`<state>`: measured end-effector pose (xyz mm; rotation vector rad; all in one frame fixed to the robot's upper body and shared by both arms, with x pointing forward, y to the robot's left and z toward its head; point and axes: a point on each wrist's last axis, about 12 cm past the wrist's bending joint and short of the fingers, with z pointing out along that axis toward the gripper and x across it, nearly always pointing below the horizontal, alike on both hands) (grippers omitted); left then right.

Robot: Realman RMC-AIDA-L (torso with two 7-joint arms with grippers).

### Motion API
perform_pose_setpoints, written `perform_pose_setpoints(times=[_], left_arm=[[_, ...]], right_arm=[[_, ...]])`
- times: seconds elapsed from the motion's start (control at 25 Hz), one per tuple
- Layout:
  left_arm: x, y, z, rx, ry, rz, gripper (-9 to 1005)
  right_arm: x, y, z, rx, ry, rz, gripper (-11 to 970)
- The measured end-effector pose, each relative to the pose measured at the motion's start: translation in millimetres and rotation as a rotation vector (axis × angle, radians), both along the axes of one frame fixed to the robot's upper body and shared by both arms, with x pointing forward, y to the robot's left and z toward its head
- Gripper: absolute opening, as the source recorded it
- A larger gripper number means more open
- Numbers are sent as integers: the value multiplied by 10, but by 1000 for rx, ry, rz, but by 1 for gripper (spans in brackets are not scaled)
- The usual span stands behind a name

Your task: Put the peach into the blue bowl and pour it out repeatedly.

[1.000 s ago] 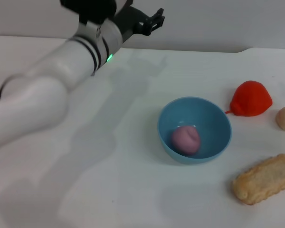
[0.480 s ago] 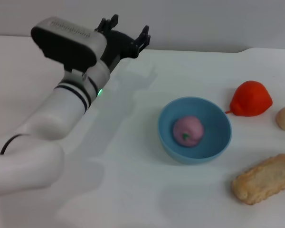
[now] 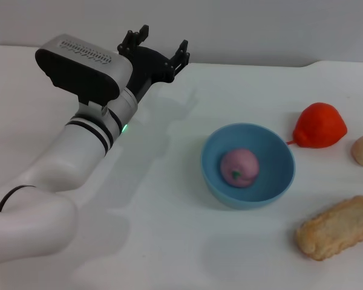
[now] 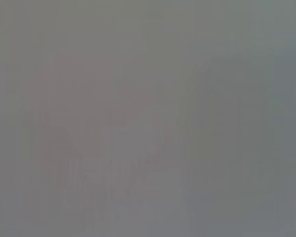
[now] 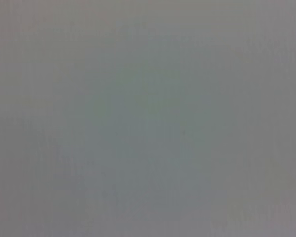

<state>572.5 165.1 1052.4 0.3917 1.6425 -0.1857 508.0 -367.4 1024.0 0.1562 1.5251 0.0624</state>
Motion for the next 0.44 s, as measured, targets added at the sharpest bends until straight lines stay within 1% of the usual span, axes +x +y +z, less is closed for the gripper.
perform_pose_setpoints(times=[0.28, 0.44], left_arm=[[-11, 1, -10, 5, 0, -4, 807], [-15, 2, -9, 10, -5, -9, 807]], right_arm=[[10, 17, -2, -3, 2, 5, 579], [18, 40, -10, -31, 6, 5, 579]])
